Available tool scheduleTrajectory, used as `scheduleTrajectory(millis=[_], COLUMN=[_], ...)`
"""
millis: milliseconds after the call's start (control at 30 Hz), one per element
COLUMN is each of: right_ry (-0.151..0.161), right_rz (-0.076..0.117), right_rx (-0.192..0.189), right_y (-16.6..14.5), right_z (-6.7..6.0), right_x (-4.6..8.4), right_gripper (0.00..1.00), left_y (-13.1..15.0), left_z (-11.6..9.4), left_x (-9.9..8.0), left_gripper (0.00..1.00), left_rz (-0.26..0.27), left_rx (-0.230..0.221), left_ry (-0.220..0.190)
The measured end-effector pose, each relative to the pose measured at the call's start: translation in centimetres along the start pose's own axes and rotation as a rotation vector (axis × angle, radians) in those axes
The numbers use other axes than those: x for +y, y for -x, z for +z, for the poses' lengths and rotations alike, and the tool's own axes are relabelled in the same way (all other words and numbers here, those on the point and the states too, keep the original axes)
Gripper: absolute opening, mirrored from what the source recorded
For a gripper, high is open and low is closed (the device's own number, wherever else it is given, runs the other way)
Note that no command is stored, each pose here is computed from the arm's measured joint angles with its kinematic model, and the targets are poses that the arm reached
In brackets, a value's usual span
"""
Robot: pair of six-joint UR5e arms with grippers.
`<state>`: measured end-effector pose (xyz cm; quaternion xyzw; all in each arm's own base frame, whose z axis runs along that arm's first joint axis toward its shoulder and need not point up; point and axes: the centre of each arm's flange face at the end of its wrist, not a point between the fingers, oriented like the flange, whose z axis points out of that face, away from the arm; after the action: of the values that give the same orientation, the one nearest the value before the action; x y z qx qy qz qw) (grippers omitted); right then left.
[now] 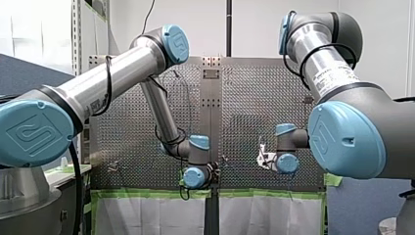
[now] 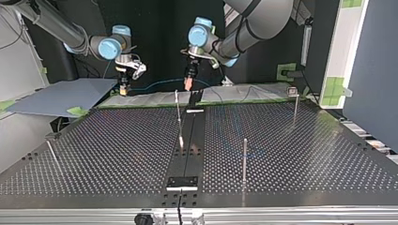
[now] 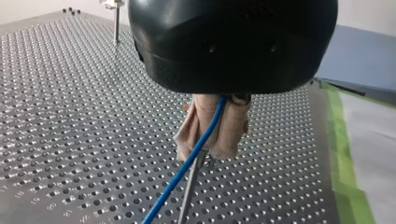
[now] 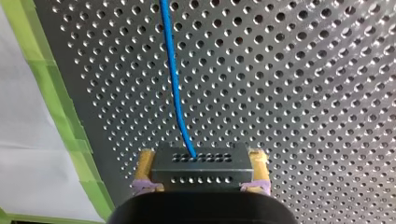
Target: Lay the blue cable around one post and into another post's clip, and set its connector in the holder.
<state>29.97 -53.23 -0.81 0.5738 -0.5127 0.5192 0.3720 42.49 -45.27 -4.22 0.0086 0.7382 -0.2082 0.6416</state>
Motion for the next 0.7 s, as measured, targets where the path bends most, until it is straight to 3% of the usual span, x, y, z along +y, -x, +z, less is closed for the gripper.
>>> scheduleTrajectory(millis=[433, 700], right_ry=[0.022, 0.023], right_rz=[-0.007, -0.024], right_rx=[-0.016, -0.043], right_y=[-0.3, 0.0], right_z=[0.6, 0.3], right_x=[1.2, 1.2], right_gripper=[0.05, 0.05], left_y=[1.0, -0.6], left_z=[1.8, 2.7], left_x=[-0.1, 0.8], left_gripper=[0.00, 0.00], left_rz=[-0.009, 0.002], left_rx=[-0.024, 0.004], left_ry=[0.002, 0.016])
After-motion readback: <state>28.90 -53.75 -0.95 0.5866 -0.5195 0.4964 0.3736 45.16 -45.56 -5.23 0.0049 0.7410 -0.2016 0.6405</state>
